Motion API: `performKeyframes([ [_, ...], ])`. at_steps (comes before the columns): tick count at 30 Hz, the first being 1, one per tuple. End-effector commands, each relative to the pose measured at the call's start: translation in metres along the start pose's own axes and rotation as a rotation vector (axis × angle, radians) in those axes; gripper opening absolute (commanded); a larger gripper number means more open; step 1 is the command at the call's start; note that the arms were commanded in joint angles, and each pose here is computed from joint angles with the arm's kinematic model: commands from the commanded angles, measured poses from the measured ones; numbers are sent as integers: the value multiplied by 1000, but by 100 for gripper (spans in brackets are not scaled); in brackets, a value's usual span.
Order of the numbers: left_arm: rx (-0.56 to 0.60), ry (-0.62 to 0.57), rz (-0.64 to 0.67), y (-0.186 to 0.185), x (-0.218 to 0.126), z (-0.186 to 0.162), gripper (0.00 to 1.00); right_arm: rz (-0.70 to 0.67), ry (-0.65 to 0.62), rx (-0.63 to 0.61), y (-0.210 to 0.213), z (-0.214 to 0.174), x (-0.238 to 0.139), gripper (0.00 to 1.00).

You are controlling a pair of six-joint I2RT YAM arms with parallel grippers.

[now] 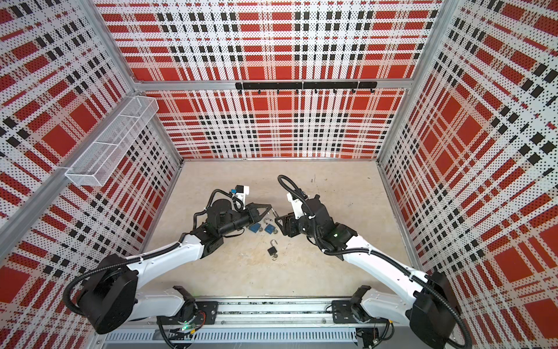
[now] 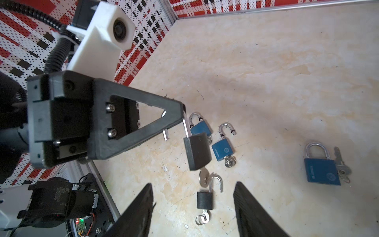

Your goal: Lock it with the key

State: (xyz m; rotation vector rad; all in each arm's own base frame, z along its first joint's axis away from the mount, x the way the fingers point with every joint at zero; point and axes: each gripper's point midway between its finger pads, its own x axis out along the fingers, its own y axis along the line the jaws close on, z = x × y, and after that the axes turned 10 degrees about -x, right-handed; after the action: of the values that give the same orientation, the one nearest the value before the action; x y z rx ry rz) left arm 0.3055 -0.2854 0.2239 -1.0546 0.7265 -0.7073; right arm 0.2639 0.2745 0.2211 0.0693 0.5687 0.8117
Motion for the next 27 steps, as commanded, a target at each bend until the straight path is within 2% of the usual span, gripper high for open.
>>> performKeyframes([
  [1, -14, -81, -86, -37, -4, 18, 0, 55, -132, -80, 8, 31, -9, 63],
  [6, -12, -100, -116, -53, -7, 19, 0, 70, -179, -114, 3, 46, -11, 58],
  [12, -14, -107, -137, -64, -7, 20, 0, 75, -146, -163, 2, 47, 2, 48],
  [20, -9, -102, -150, -71, -5, 19, 0, 92, -148, -182, 4, 49, 8, 45],
  [27, -8, -98, -157, -75, -4, 19, 0, 93, -150, -185, 4, 51, 9, 35],
])
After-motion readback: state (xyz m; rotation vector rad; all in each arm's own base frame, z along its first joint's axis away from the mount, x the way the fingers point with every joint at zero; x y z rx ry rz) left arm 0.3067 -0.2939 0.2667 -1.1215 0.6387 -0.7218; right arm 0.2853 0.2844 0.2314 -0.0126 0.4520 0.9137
